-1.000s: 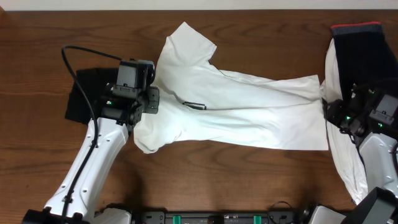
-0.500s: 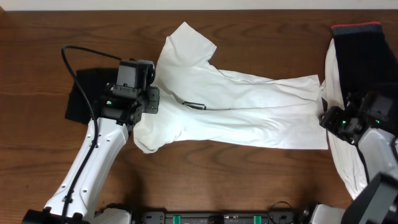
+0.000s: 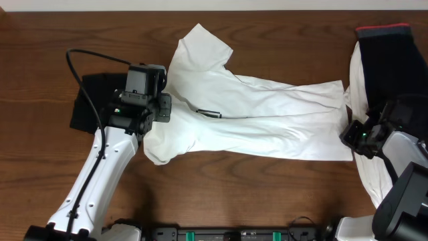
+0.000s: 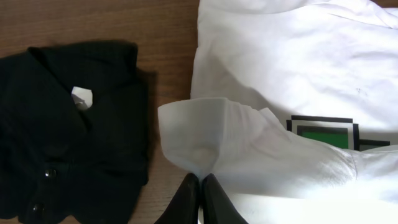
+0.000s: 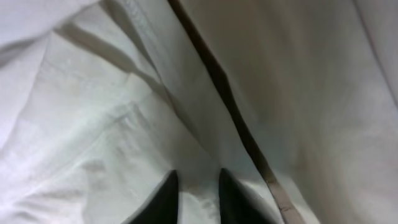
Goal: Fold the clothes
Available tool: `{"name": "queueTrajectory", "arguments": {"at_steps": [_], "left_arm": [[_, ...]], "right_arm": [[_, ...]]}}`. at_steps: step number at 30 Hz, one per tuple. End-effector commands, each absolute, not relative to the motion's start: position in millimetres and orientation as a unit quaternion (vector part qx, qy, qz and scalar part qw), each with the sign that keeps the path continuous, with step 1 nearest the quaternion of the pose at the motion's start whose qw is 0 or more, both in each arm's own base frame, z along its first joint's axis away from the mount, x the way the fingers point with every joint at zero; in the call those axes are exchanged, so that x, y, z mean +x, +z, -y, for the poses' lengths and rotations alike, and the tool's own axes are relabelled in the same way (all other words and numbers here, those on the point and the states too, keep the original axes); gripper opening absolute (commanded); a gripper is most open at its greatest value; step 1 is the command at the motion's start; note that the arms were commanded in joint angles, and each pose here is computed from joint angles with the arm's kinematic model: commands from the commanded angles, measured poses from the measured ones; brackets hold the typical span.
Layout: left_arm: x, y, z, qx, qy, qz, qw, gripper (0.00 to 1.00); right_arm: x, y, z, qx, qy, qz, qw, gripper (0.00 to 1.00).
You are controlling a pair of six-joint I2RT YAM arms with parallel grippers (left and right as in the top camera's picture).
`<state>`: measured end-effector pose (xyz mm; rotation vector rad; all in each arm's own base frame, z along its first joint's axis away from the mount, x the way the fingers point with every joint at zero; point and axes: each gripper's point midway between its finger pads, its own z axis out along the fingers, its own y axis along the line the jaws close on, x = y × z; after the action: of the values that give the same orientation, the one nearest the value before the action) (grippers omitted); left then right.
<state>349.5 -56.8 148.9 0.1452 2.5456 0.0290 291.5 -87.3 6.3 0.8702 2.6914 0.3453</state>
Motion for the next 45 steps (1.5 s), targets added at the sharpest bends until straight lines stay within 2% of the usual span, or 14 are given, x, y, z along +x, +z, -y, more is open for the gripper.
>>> {"name": "queueTrajectory", "arguments": {"at_steps": [1,6,12,17,19,22,26,33,39,45], "left_arm": [[353.9,157.0,55.4,0.054,0.016,-0.952,0.301,0.06],[353.5,156.9,55.3,0.054,0.016,-0.952,0.300,0.06],[353.1,156.5,55.3,0.054,0.016,-0.952,0.299,0.06],[351.6,155.5,54.9,0.055,0.017,-0.954,0.295,0.06],[350.2,154.6,54.6,0.055,0.018,-0.955,0.292,0.06],[349.4,154.0,54.4,0.055,0.018,-0.955,0.290,0.06],[349.4,154.0,54.5,0.055,0.018,-0.955,0.290,0.06],[349.3,154.0,54.4,0.055,0.018,-0.955,0.290,0.06],[349.5,154.1,54.5,0.055,0.018,-0.955,0.291,0.06],[349.4,154.0,54.5,0.055,0.018,-0.955,0.290,0.06]], "right_arm": [[289.5,7.6,77.4,0.301,0.151,-0.931,0.137,0.02],[285.6,20.5,72.3,0.296,0.159,-0.931,0.142,0.01],[296.6,67.9,51.1,0.241,0.218,-0.922,0.210,0.01],[285.3,79.9,57.4,0.253,0.185,-0.925,0.216,0.02],[278.6,72.8,69.9,0.278,0.146,-0.928,0.203,0.22],[275.1,61.0,86.8,0.306,0.101,-0.927,0.190,0.39],[288.3,41.1,95.4,0.307,0.095,-0.928,0.187,0.46],[304.3,6.6,97.3,0.293,0.110,-0.933,0.176,0.44],[312.8,9.2,90.0,0.281,0.137,-0.931,0.190,0.39],[320.5,10.0,90.5,0.272,0.132,-0.931,0.204,0.41]]}}
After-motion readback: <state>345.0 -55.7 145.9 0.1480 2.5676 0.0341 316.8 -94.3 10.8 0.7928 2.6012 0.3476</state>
